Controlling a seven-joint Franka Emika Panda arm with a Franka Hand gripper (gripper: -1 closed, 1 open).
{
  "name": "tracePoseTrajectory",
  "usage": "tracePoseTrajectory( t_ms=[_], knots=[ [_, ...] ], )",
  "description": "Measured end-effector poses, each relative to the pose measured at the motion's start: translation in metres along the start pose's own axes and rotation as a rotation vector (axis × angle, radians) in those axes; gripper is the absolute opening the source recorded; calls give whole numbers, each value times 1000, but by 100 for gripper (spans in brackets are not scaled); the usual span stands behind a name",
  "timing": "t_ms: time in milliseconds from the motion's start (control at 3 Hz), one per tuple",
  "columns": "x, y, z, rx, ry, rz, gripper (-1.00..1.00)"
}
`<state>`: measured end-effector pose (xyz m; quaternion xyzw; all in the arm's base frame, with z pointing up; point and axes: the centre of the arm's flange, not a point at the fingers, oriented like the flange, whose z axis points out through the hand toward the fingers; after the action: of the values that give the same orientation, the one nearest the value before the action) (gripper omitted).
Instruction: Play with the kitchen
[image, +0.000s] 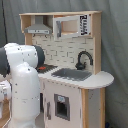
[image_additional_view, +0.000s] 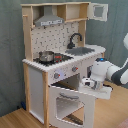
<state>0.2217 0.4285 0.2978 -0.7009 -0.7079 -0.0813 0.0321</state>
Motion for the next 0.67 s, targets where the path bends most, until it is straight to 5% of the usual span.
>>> tracePoseTrajectory(
  t_ms=[667],
  knots=[
    [15, -33, -1, -12, -17, 100, -100]
  ],
)
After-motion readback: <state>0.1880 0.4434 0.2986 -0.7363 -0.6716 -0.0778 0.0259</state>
